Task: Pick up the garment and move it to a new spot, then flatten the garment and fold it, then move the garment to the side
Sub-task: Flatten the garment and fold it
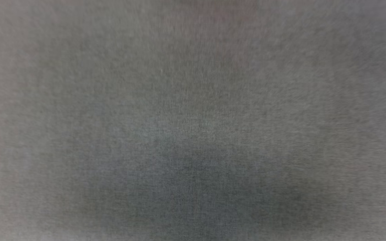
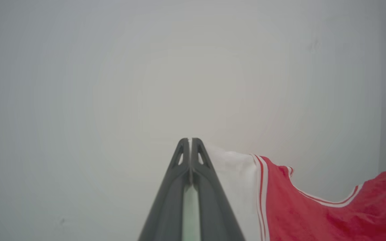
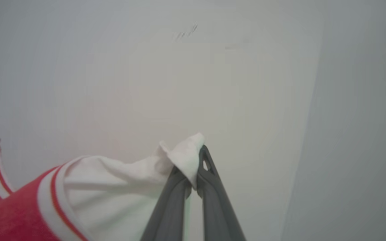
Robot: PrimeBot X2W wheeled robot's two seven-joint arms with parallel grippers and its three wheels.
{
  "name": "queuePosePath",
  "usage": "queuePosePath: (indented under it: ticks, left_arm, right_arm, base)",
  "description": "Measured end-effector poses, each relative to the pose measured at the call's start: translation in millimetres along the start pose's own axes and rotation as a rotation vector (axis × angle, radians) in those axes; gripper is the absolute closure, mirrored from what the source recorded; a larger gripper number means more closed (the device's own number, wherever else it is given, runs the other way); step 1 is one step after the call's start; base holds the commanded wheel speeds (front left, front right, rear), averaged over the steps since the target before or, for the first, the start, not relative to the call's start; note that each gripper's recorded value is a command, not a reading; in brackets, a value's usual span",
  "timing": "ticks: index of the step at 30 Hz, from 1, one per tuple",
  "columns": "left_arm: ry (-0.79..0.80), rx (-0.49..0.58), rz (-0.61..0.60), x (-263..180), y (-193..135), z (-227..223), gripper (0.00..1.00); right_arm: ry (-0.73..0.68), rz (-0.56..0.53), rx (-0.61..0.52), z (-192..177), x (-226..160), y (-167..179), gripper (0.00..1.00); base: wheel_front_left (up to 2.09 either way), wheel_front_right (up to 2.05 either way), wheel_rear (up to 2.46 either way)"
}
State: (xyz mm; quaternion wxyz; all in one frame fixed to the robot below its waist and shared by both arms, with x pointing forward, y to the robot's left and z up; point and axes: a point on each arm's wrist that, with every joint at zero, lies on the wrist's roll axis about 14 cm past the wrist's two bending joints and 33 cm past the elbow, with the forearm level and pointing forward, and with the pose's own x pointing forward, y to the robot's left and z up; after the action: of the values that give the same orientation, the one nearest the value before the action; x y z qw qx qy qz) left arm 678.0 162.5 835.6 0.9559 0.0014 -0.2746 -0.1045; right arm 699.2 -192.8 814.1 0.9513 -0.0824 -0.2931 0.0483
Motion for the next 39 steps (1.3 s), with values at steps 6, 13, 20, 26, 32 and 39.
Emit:
queuePosePath:
  ticks: [6,13,20,26,32,39]
  left_arm:
    - [0.012,-0.066,0.033,9,12,-71,1.0]
    - [0.229,-0.103,0.079,-28,24,-216,1.0]
    - [0.383,-0.094,0.108,-77,34,-289,1.0]
    - [0.487,-0.094,0.107,-117,31,-303,1.0]
    - [0.577,-0.085,0.11,-162,36,-285,1.0]
    - [0.657,-0.141,0.09,-213,23,-247,1.0]
  right_arm:
    - [-0.02,0.022,-0.036,-65,7,24,1.0]
    - [0.157,0.071,0.023,-202,-27,74,1.0]
    - [0.286,0.132,0.103,-274,-65,121,1.0]
    - [0.344,0.149,0.171,-278,-88,130,1.0]
    - [0.445,0.185,0.233,-269,-124,137,1.0]
    - [0.531,0.208,0.272,-223,-161,116,1.0]
  base:
    - [0.0,0.0,0.0]
    - [0.0,0.0,0.0]
    - [0.0,0.0,0.0]
    - [0.0,0.0,0.0]
    - [0.0,0.0,0.0]
    - [0.0,0.0,0.0]
